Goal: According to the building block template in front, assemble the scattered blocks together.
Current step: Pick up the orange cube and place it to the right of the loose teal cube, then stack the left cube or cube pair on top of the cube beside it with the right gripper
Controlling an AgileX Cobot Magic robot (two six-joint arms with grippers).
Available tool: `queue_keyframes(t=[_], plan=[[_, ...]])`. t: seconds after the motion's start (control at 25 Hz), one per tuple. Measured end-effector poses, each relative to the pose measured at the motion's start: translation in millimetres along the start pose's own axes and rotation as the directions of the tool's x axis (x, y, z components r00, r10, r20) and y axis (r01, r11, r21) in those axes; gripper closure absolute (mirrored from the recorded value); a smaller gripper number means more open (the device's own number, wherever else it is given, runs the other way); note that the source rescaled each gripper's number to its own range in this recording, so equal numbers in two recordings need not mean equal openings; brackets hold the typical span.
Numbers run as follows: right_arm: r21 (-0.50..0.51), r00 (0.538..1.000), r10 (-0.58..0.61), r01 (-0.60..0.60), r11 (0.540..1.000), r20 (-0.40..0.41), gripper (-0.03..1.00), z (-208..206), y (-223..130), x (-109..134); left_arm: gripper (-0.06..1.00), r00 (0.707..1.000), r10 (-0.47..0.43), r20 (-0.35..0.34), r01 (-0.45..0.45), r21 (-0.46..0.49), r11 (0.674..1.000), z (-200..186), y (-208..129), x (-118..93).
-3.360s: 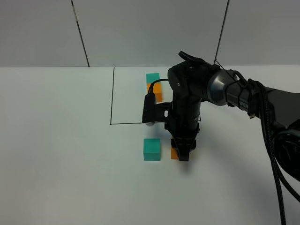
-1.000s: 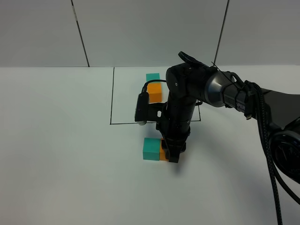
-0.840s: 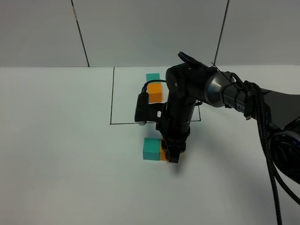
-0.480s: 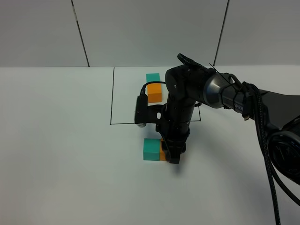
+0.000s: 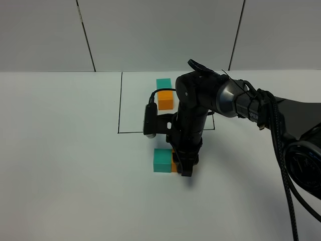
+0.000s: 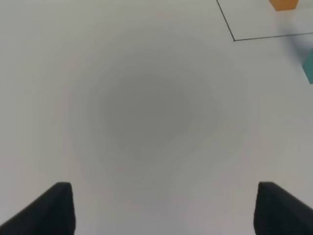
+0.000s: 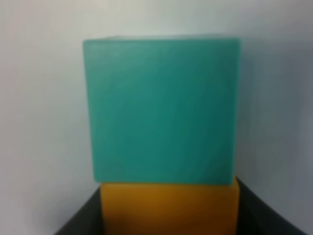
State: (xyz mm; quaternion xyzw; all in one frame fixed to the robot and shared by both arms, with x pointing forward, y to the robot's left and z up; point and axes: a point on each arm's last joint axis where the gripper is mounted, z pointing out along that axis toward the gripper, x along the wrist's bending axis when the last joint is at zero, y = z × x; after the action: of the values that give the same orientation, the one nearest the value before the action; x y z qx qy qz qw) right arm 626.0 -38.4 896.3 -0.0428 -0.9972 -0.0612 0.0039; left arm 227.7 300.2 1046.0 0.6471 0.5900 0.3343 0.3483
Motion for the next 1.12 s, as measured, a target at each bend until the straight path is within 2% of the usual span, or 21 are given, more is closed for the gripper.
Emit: queue_keyframes(t=[0.2,0.28,0.4,0.52,0.64,0.76,0.88,1.04,1.12], plan=[[-0.003,1.000,-0.001,0.001,1.000,0.004,0.94,-1,0,0,0.27,1.000,0.000,0.000,0.000,0.000,1.000,0,0,0],[-0.007,1.000,0.001,-0.001,1.000,0.009,0.87,-3,1,0,0.27,1.000,0.000,0.000,0.000,0.000,1.000,0,0,0],[-0.022,0.999,0.028,-0.028,0.999,0.024,0.59,-15,2,1,0.27,1.000,0.000,0.000,0.000,0.000,1.000,0,0,0],[-0.049,0.992,0.115,-0.113,0.992,0.046,0.31,-41,3,4,0.27,1.000,0.000,0.000,0.000,0.000,1.000,0,0,0],[-0.100,0.967,0.246,-0.238,0.966,0.072,0.16,-76,2,8,0.27,1.000,0.000,0.000,0.000,-0.001,1.000,0,0,0],[-0.169,0.891,0.443,-0.425,0.889,0.094,0.13,-114,-10,6,0.27,1.000,0.000,0.000,0.000,-0.001,1.000,0,0,0],[-0.230,0.761,0.636,-0.602,0.765,0.124,0.14,-144,-39,-2,0.27,1.000,0.000,0.000,0.000,-0.001,1.000,0,0,0],[-0.332,0.604,0.774,-0.702,0.629,0.189,0.16,-164,-84,-3,0.27,1.000,0.000,0.000,0.000,-0.001,1.000,0,0,0],[-0.415,0.526,0.825,-0.717,0.561,0.206,0.16,-172,-106,2,0.27,1.000,0.000,0.000,0.000,-0.001,1.000,0,0,0]])
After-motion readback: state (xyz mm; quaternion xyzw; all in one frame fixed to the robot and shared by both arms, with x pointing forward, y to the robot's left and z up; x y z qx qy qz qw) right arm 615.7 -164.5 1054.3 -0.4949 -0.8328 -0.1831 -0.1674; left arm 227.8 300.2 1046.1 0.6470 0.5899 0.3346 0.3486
